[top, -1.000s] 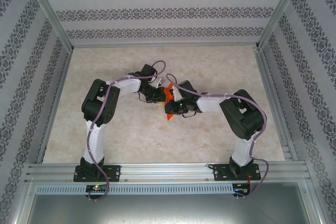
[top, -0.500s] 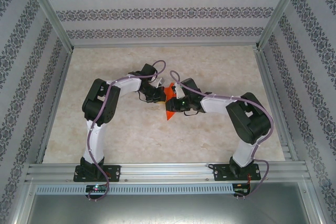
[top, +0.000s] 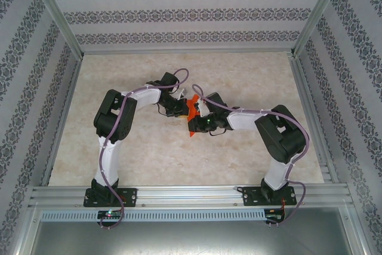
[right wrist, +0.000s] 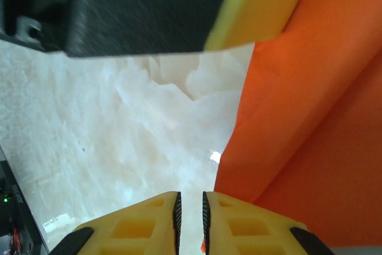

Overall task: Fold a paper plane with a square sheet of paper (pick it up from the middle)
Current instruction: Fourth fold the wing at the center of the table.

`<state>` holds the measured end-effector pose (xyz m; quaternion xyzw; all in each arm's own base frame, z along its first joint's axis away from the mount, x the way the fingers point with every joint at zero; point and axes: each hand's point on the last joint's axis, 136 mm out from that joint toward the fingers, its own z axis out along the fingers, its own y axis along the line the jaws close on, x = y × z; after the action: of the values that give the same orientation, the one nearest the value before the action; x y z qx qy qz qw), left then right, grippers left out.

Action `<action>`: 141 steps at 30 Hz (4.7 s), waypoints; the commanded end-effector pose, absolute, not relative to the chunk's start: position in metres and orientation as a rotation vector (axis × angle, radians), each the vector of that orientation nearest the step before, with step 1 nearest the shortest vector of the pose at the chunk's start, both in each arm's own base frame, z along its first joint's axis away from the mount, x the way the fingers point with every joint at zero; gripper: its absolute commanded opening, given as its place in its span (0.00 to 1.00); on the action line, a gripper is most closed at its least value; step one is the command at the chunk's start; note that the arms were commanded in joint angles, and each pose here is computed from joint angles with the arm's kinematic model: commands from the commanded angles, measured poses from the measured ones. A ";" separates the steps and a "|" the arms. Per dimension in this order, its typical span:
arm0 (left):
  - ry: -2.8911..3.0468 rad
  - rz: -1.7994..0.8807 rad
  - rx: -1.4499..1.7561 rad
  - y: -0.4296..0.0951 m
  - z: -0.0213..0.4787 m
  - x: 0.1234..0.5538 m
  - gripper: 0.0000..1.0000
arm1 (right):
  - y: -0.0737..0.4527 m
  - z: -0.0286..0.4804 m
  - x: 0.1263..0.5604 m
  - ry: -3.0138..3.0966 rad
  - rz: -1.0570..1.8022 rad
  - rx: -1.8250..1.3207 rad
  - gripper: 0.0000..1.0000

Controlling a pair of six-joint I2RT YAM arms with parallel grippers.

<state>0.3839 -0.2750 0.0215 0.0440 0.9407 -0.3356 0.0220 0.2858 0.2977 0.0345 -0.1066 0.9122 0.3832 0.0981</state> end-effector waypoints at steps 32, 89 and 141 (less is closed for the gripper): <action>2.911 -0.926 0.159 -0.268 0.000 0.405 0.00 | 0.302 0.012 0.280 2.786 1.081 -0.361 0.19; 2.818 -0.905 0.276 -0.287 0.064 0.396 0.16 | 0.288 0.009 0.275 2.770 1.082 -0.359 0.16; 2.956 -0.772 0.391 -0.290 -0.016 0.394 0.13 | 0.274 0.074 0.299 2.514 1.244 -0.217 0.24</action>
<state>0.4059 -0.3059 0.0204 0.1218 0.9417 -0.3084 0.0568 0.2940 0.2785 0.0549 -0.0921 0.8963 0.4101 0.1416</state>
